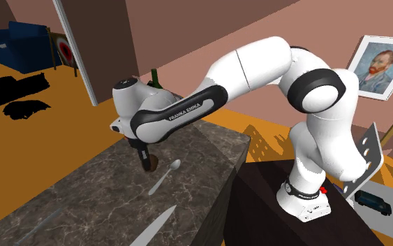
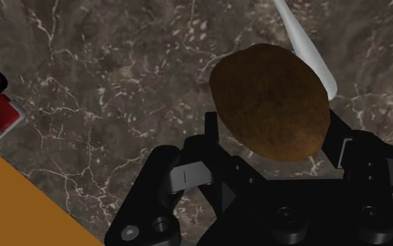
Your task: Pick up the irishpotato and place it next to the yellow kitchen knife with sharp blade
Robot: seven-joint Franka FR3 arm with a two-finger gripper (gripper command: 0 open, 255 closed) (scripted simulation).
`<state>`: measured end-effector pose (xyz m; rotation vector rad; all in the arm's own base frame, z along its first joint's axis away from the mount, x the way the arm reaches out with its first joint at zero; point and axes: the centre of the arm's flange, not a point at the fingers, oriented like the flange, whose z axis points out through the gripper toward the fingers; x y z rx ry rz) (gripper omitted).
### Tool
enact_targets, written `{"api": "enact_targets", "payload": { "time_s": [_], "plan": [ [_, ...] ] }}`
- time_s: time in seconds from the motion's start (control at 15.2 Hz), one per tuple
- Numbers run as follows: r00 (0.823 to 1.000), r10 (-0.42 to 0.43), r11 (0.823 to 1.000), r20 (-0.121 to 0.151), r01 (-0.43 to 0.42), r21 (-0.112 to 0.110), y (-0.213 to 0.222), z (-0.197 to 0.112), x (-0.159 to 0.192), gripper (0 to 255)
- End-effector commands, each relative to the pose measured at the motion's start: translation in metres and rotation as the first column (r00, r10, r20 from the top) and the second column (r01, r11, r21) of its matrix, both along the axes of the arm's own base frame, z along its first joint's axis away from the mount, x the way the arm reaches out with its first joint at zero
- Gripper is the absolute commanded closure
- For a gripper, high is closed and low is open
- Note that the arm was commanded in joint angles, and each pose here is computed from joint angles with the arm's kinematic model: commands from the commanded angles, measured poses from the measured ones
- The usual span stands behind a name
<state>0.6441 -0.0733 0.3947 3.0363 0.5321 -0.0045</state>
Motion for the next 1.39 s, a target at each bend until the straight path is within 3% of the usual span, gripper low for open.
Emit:
{"api": "enact_targets", "payload": {
  "time_s": [0.0, 0.53, 1.06, 1.12, 1.32],
  "plan": [
    [1.000, 0.000, 1.000, 0.001, 0.000, 0.000, 0.001, -0.011, 0.000, 255],
    [1.000, 0.000, 1.000, 0.001, 0.000, 0.000, 0.001, -0.055, 0.000, 255],
    [1.000, 0.000, 1.000, 0.001, 0.000, 0.000, 0.001, -0.055, 0.000, 255],
    [1.000, 0.000, 1.000, 0.000, 0.000, 0.000, 0.001, -0.055, 0.002, 0],
    [1.000, 0.000, 1.000, 0.000, 0.000, 0.000, -0.001, -0.057, 0.001, 0]
  ]
}}
